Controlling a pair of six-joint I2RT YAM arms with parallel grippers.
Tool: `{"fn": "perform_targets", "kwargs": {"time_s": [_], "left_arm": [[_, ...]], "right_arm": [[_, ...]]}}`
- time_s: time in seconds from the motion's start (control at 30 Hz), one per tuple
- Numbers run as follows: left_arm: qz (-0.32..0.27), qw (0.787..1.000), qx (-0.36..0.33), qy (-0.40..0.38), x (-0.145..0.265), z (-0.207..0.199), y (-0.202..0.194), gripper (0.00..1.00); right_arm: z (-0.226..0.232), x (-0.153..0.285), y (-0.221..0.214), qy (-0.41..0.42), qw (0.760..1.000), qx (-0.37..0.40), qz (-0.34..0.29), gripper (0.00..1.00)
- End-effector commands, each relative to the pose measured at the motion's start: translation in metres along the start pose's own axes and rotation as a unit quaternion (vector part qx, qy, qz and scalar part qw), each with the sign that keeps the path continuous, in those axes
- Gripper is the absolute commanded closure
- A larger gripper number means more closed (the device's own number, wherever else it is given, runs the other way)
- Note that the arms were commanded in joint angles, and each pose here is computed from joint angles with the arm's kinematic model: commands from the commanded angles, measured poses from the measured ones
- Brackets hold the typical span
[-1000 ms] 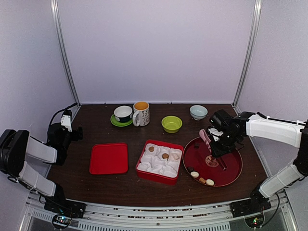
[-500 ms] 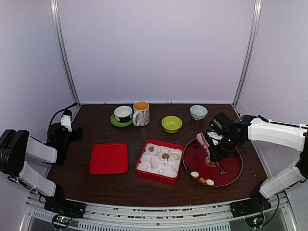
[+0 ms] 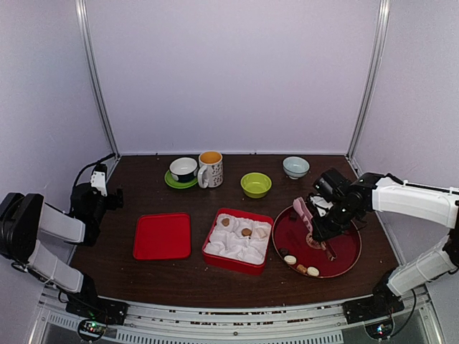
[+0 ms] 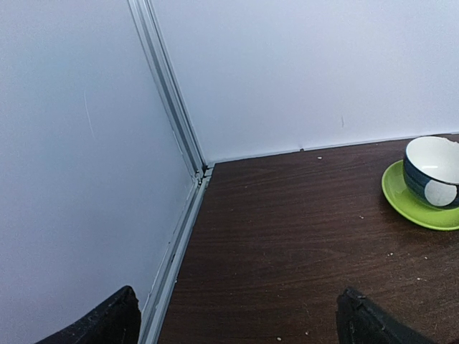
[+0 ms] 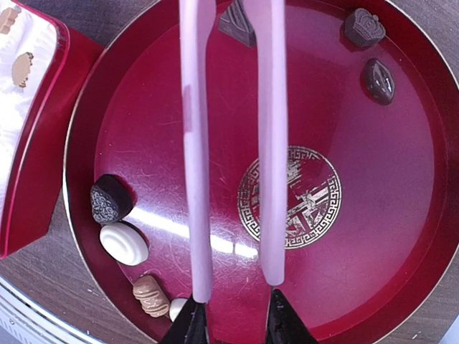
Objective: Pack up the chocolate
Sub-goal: Place the clamp on the plate.
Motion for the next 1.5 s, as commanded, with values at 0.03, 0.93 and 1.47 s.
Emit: {"fn": "perform_targets", "kwargs": {"time_s": [0.03, 0.93, 1.47], "left_arm": [[-0.031, 0.999, 0.007, 0.002, -0.002, 0.002, 0.011, 0.02], [-0.031, 1.0, 0.007, 0.002, -0.002, 0.002, 0.011, 0.02], [-0.031, 0.999, 0.007, 0.003, -0.002, 0.003, 0.011, 0.02]], "right_arm": [[0.0, -0.01, -0.005, -0.008, 1.0, -0.008, 0.018, 0.71], [-0.001, -0.02, -0.002, -0.029, 0.999, -0.002, 0.033, 0.68], [0.001, -0.028, 0.002, -0.025, 0.999, 0.004, 0.044, 0.64]]}}
Point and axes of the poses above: each gripper's point midway between its finger pads, its own x axis back along the fingers, its own z axis along the line the jaws close on, y = z × x, the point moved 9 cm from there along x, back along the fingers, and after that the axes turned 8 degrees about x, right-handed, at the moved point
